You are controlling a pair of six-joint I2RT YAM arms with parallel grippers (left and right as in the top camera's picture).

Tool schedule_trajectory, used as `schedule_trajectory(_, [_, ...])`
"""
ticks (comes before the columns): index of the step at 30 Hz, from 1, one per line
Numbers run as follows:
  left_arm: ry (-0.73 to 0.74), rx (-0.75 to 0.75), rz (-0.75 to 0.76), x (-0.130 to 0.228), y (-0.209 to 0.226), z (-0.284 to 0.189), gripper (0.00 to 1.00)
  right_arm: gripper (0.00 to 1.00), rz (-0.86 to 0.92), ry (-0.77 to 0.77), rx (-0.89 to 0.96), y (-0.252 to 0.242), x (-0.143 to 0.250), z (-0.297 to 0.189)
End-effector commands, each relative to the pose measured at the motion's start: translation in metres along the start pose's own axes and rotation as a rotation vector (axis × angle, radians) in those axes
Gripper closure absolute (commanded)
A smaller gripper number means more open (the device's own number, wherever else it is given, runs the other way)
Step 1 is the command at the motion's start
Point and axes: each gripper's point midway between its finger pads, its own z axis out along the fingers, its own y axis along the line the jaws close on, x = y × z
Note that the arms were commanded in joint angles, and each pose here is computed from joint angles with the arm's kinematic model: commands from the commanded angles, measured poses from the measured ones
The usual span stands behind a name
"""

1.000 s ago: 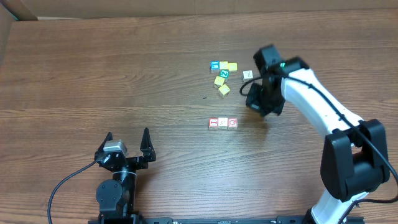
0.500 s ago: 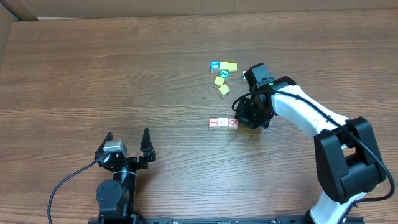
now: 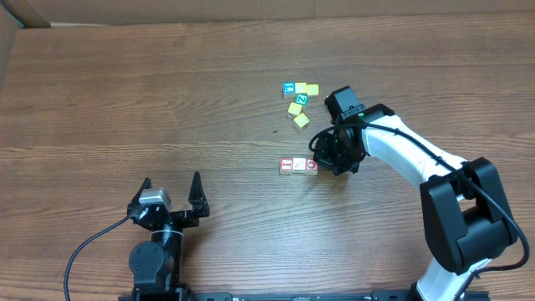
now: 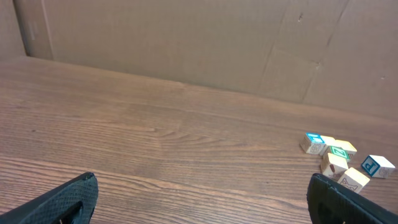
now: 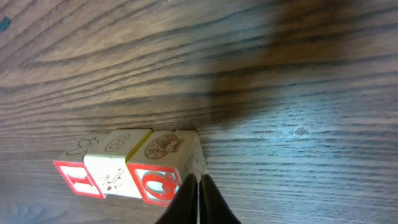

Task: Flip 4 blocks
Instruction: 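Move the right gripper back toward the block cluster and lower it, then grasp the cream 'T' block from the cluster with the right gripper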

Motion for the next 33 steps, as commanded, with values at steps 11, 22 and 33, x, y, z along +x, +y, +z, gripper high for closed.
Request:
schedule_trajectory(11, [-0.004, 0.019, 0.020, 0.000, -0.004, 0.000, 0.00, 0.33, -0.250, -0.331, 0.008, 0.032, -0.092, -0.091])
schedule_trajectory(22, [-0.004, 0.019, 0.020, 0.000, -0.004, 0.000, 0.00, 0.30, -0.244, -0.599, 0.167, 0.017, -0.155, -0.085])
schedule_trajectory(33, [-0.004, 0.019, 0.020, 0.000, -0.004, 0.000, 0.00, 0.30, -0.392, -0.555, 0.232, 0.008, -0.174, -0.032])
